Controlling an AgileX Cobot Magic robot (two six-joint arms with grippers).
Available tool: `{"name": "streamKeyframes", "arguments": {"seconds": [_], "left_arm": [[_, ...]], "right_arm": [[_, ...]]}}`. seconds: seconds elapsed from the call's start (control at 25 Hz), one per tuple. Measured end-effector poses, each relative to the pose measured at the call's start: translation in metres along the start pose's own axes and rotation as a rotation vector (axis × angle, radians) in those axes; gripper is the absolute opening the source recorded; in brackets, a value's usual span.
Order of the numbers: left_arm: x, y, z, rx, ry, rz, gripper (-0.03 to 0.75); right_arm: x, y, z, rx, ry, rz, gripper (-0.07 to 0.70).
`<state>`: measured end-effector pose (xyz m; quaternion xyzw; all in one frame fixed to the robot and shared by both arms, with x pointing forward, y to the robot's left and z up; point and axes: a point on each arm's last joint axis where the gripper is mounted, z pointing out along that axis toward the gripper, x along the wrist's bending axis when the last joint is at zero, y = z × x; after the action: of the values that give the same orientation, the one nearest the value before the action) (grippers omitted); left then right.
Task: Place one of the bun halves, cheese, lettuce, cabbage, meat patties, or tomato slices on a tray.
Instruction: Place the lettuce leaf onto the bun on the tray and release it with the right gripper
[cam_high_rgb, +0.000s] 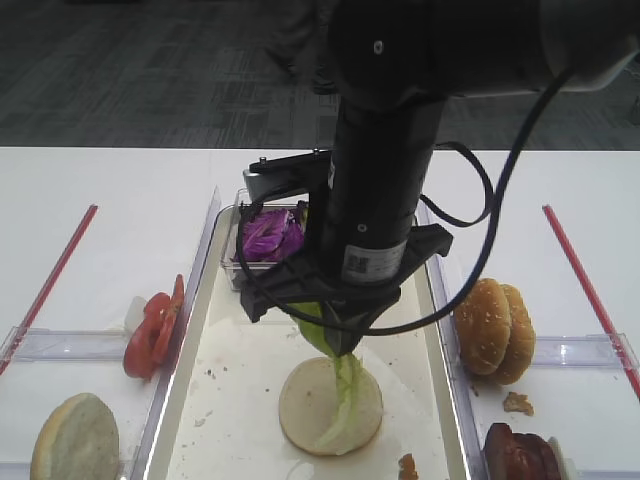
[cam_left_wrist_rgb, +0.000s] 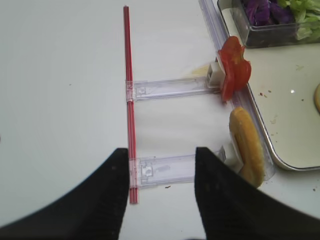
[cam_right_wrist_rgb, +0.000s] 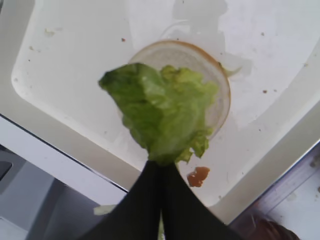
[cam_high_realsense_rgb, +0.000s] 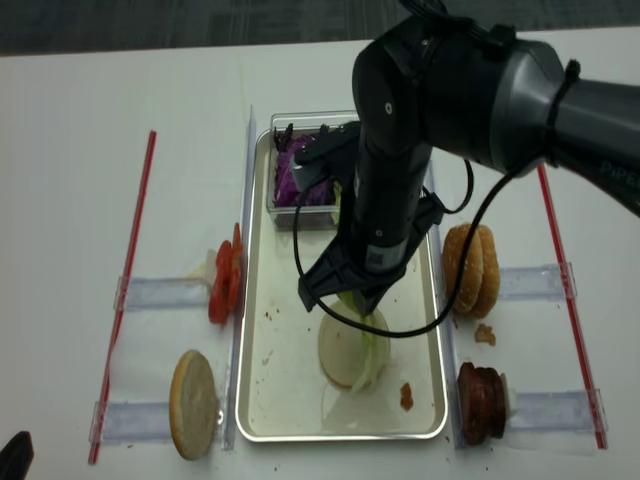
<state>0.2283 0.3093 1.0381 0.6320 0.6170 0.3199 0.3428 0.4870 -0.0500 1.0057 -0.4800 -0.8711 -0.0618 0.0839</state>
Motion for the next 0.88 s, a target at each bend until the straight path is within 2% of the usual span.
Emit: {"name": "streamKeyframes", "arguments": {"seconds": [0.2, 0.56, 0.88], "left_arm": [[0.000, 0.000, 0.000, 0.000, 0.000, 0.000, 0.296], [0.000, 0.000, 0.000, 0.000, 0.000, 0.000, 0.296], [0.000, 0.000, 0.000, 0.000, 0.000, 0.000, 0.296]], "right_arm": [[-0.001, 0.007, 0.013, -0.009, 0.008, 0.012, 0.026], [-0.006, 0.015, 0.052, 0.080, -0.009, 0.030, 0.026], [-0.008, 0.017, 0.062, 0.095, -0.012, 0.038, 0.027]]}}
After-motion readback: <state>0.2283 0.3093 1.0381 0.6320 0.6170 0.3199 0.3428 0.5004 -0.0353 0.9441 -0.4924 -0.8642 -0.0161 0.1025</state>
